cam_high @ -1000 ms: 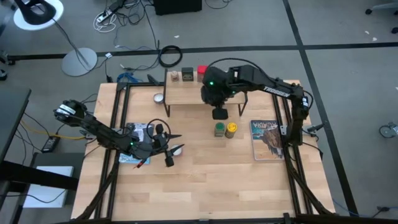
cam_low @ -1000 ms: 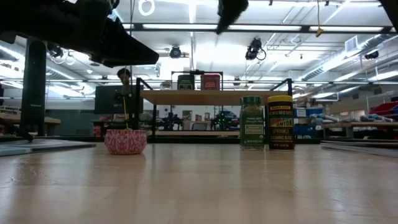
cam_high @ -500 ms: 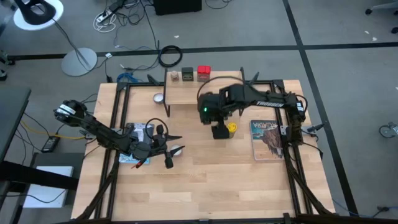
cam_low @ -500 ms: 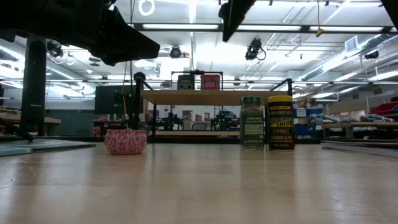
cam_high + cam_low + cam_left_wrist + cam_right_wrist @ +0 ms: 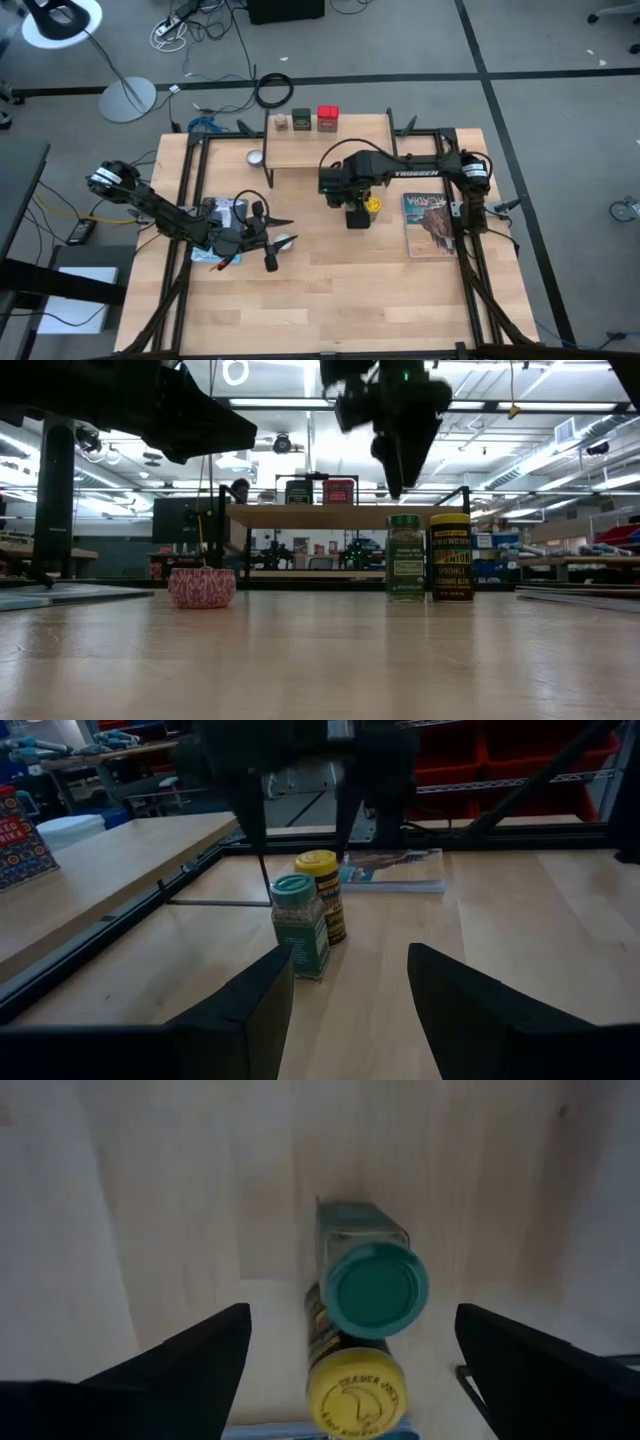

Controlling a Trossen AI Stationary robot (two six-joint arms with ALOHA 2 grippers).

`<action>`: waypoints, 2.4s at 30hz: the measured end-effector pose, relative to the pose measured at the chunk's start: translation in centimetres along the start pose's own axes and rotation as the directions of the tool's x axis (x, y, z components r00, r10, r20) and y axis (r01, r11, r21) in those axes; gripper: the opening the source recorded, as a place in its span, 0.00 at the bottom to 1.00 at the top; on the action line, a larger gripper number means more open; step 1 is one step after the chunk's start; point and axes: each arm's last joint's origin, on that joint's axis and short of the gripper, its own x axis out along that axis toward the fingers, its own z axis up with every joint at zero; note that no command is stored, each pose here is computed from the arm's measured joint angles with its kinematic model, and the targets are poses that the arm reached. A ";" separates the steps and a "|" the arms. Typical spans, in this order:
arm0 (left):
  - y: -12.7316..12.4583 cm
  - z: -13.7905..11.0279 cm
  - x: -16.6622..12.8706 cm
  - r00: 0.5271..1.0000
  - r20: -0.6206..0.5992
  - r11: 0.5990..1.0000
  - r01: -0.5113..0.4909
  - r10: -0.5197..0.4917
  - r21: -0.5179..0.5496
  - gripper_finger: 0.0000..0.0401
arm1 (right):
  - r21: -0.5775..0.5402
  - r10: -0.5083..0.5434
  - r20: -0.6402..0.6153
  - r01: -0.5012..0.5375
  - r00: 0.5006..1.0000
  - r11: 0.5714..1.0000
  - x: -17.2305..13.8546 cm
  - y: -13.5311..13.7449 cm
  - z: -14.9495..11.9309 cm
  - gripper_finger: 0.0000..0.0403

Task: Shelf spices
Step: Put the green seasoning bottle on the shelf

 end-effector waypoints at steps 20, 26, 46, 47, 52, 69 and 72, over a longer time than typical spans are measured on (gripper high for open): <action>0.0 0.0 0.0 1.000 -0.003 1.000 0.000 0.000 0.009 0.50 | 0.045 0.153 0.012 -0.153 0.988 0.987 5.4 -2.6 -0.7 0.75; 0.0 0.0 0.0 1.000 -0.003 1.000 0.000 0.000 0.009 0.50 | 0.043 0.152 0.014 -0.152 0.988 0.987 5.4 -2.6 -0.6 0.56; 0.0 -0.1 0.0 1.000 -0.008 1.000 -0.001 0.001 0.014 0.50 | -0.056 0.103 0.109 -0.097 0.989 0.994 -2.4 -0.5 0.3 0.51; 0.0 -0.1 0.0 1.000 -0.008 1.000 -0.001 0.001 0.014 0.50 | -0.067 0.091 0.140 -0.082 0.986 0.994 -3.5 -0.6 0.4 0.51; 0.0 -0.1 0.0 1.000 -0.008 1.000 -0.001 0.001 0.010 0.50 | -0.062 -0.006 0.244 0.022 0.970 0.998 -9.2 -2.0 -0.4 0.51; 0.0 -0.2 0.0 1.000 -0.014 1.000 -0.001 0.001 0.013 0.50 | 0.136 -0.186 0.295 0.151 0.937 0.979 -12.5 -16.2 -5.6 0.51; 0.0 -0.2 0.0 1.000 -0.014 1.000 -0.002 0.002 0.013 0.50 | 0.145 -0.184 0.336 0.142 0.924 0.979 -12.5 -17.8 -6.2 0.51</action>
